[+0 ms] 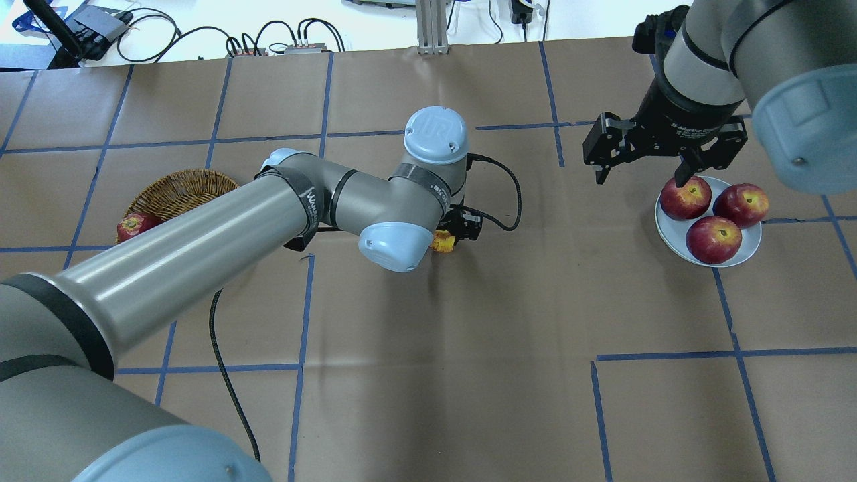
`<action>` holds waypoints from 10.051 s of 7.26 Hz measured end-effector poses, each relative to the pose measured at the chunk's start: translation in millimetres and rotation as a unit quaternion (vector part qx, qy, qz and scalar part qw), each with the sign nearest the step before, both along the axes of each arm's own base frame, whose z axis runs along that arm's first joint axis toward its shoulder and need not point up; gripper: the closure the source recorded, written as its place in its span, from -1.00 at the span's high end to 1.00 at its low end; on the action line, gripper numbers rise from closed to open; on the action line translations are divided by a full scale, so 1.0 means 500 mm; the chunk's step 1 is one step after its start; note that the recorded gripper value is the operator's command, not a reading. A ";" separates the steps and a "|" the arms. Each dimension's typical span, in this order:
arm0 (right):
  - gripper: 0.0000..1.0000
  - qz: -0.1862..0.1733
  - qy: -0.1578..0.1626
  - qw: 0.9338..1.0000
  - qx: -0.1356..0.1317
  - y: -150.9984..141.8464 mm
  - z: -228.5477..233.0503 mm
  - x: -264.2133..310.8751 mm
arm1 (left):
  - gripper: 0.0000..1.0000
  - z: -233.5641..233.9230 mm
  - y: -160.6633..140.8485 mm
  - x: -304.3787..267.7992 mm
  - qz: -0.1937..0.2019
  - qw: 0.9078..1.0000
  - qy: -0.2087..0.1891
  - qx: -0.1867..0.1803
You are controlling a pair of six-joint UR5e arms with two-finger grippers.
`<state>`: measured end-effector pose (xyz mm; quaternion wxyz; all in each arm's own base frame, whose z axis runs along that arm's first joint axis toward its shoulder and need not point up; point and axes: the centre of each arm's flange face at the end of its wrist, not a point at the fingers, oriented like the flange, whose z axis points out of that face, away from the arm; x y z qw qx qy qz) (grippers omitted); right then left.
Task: Transfer apple from basket to plate
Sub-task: 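Lower the apple onto the table center and open the left gripper, then raise the left gripper back over the basket while the right gripper reaches toward the apple, then lower the right gripper onto the apple and close it, then lift the apple with the right gripper and carry it over the white plate, then lower the apple onto the plate beside the others and open the right gripper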
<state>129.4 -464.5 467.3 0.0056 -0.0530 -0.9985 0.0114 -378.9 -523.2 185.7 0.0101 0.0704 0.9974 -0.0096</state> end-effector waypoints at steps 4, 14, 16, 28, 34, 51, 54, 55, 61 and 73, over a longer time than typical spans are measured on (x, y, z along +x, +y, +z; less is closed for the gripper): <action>1.00 0.000 0.000 1.000 0.000 0.000 0.000 0.000 | 0.98 -0.006 0.000 0.002 0.000 1.000 -0.003 0.002; 1.00 0.000 0.000 1.000 0.000 0.001 0.001 0.000 | 0.98 0.436 0.011 0.312 -0.046 0.997 0.053 -0.018; 1.00 0.000 0.003 1.000 -0.004 0.002 0.008 0.004 | 0.98 0.492 0.032 0.398 -0.104 0.993 0.054 -0.007; 1.00 -0.010 -0.007 0.999 -0.035 -0.125 -0.367 0.486 | 0.98 0.597 0.151 0.503 -0.014 0.999 -0.019 0.026; 0.43 0.007 0.009 0.999 -0.042 -0.125 -0.566 0.496 | 0.98 0.597 0.153 0.489 -0.051 0.998 0.009 0.023; 0.23 0.077 0.012 0.997 -0.017 -0.185 -0.142 -0.387 | 0.98 0.584 0.168 0.487 -0.050 0.998 0.012 0.030; 0.24 0.074 -0.010 0.997 -0.029 -0.157 -0.250 -0.477 | 0.98 0.583 0.168 0.487 -0.050 0.998 0.012 0.031; 0.24 0.073 -0.007 0.997 -0.036 -0.155 -0.283 -0.488 | 0.98 0.583 0.168 0.487 -0.050 0.998 0.012 0.031; 0.44 0.069 -0.020 0.997 -0.028 -0.181 -0.394 -0.511 | 0.98 0.580 0.168 0.488 -0.049 0.998 0.012 0.033; 1.00 0.021 -0.021 0.999 -0.029 -0.103 -0.074 -0.194 | 0.98 0.579 0.168 0.489 -0.049 0.998 0.013 0.034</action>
